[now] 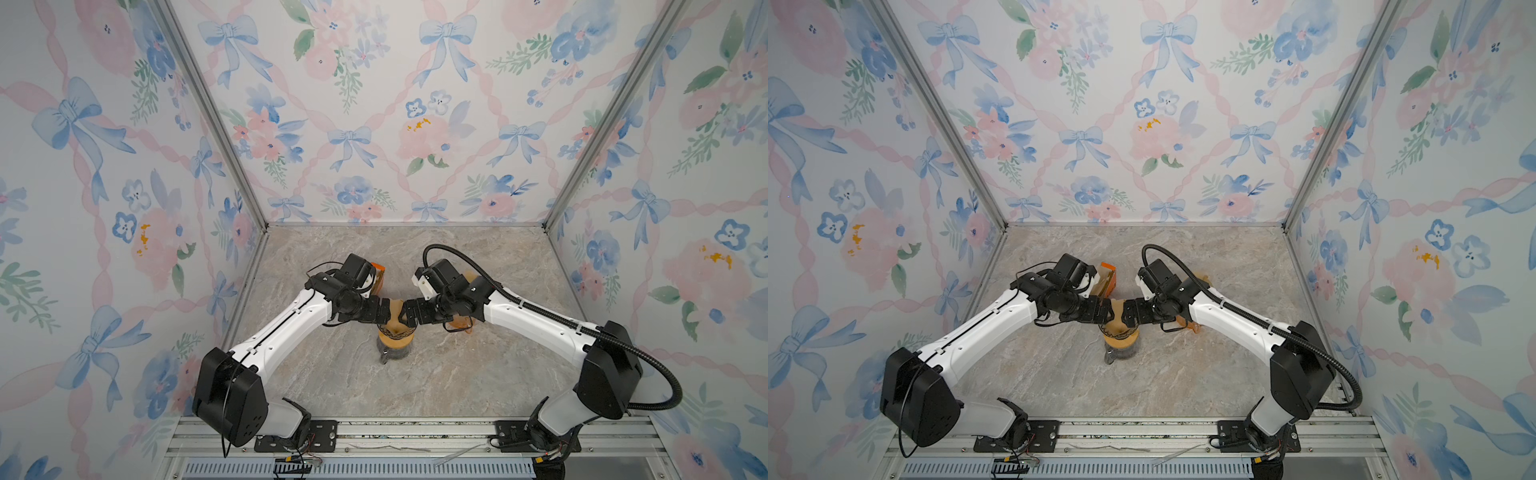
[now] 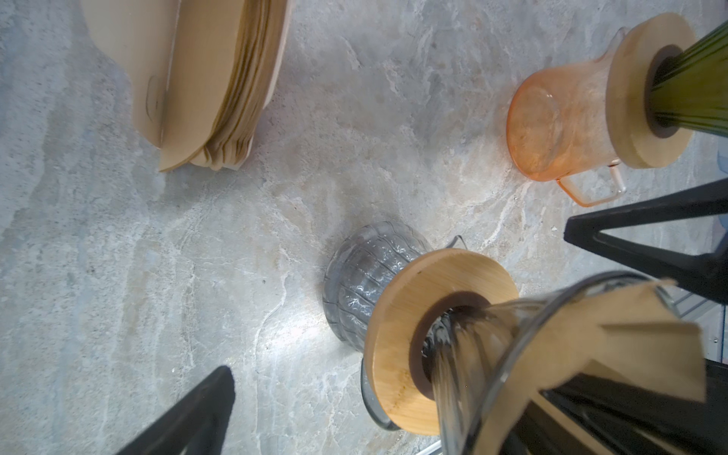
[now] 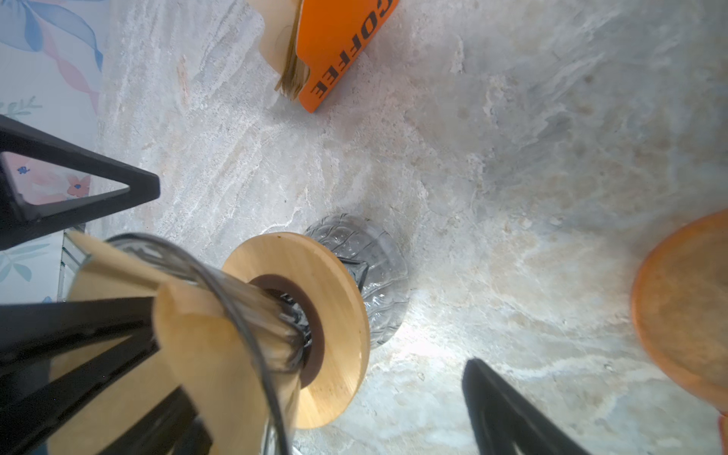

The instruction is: Place the coffee filter in the dripper

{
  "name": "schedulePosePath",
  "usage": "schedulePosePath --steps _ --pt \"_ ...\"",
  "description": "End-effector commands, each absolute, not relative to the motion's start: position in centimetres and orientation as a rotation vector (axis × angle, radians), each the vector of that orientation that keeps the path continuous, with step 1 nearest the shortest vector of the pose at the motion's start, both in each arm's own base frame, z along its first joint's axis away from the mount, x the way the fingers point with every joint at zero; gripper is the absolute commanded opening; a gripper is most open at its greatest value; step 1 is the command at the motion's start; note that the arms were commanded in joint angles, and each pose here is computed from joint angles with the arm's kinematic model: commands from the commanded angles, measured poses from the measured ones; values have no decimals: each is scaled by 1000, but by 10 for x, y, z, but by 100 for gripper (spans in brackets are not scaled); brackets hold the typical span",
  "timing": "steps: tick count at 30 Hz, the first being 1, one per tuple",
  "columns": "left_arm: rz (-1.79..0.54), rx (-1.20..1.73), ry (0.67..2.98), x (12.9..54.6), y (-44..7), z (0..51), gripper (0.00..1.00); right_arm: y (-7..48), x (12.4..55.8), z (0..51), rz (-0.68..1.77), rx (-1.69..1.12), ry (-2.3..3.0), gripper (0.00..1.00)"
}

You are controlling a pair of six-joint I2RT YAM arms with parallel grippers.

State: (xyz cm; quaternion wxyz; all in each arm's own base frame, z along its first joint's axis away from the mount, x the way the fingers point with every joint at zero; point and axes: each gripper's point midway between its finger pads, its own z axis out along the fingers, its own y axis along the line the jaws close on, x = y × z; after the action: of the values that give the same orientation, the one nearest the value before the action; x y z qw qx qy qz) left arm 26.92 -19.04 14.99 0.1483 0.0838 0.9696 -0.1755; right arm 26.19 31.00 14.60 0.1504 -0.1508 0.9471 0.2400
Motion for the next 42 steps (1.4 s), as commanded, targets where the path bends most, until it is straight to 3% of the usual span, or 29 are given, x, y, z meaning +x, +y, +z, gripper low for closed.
schedulePosePath --steps 1,9,26,42 --pt "-501 259 2786 266 -188 148 98 306 261 140 618 -430 2758 96" --pt "-484 268 2797 265 -187 143 98 297 264 138 545 -405 2773 96" --pt "-481 271 2799 264 -186 142 98 319 266 169 739 -441 2664 96" --pt "-509 286 2753 266 -189 150 98 307 271 149 594 -399 2741 96"
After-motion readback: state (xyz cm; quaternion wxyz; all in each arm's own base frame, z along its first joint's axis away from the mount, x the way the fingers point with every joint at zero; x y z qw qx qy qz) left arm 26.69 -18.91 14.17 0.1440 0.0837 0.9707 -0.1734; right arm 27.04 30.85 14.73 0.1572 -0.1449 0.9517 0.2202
